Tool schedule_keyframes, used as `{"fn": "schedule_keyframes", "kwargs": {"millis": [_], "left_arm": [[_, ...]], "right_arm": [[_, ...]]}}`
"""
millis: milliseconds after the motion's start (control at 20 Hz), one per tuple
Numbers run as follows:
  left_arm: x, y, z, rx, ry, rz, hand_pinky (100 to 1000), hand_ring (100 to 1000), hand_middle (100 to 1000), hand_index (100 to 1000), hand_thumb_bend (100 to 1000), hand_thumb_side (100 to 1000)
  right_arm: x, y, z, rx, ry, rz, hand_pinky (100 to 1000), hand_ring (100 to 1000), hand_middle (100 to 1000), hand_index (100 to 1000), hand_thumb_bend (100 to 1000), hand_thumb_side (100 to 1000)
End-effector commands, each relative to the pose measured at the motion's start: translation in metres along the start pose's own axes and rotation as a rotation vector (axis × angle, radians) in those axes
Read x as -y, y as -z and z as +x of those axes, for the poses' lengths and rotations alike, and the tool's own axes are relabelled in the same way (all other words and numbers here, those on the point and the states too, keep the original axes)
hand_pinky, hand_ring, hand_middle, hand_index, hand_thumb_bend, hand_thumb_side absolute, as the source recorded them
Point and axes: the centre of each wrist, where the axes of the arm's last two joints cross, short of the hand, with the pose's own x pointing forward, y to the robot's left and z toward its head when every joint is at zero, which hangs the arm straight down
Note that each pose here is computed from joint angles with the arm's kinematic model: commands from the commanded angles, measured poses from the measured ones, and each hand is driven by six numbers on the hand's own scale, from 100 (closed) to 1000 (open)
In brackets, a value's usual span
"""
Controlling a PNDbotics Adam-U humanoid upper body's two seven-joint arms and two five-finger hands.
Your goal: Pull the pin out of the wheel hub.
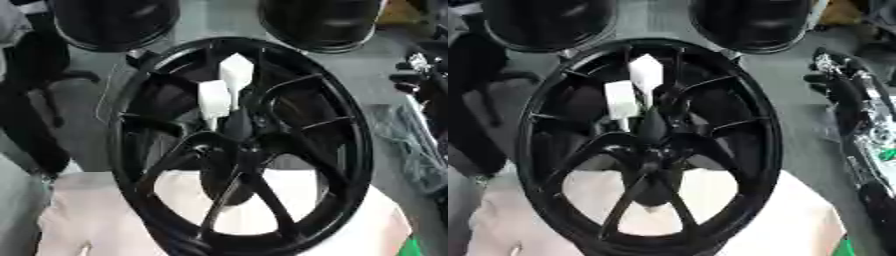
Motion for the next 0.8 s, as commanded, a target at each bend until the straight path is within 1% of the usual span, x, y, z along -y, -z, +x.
{"fn": "schedule_keyframes", "kwargs": {"millis": [50, 350, 550, 650, 800], "left_arm": [[-0.004, 0.0, 0.008, 0.021, 0.018, 0.046, 765, 741, 724, 815, 300, 525], [0.005, -0.002, 0.006, 0.011, -0.009, 0.109, 764, 741, 724, 816, 302, 526], [0.008, -0.002, 0.008, 0.012, -0.014, 0.109, 765, 742, 723, 817, 309, 527], [0.009, -0.001, 0.012, 0.007, 0.013, 0.076, 770, 746, 725, 818, 305, 504], [0.014, -0.001, 0.024, -0.011, 0.093, -0.035, 784, 756, 735, 830, 342, 510]], "right_arm": [[0.003, 0.003, 0.012, 0.034, -0.003, -0.003, 816, 688, 656, 818, 183, 484], [0.003, 0.003, 0.011, 0.033, 0.0, -0.002, 816, 688, 656, 818, 189, 480], [0.002, 0.003, 0.012, 0.034, -0.002, -0.002, 816, 688, 656, 818, 190, 480], [0.003, 0.003, 0.012, 0.033, -0.005, 0.0, 816, 688, 656, 818, 190, 479], [0.002, 0.003, 0.013, 0.034, -0.013, 0.008, 816, 688, 656, 818, 191, 478]]}}
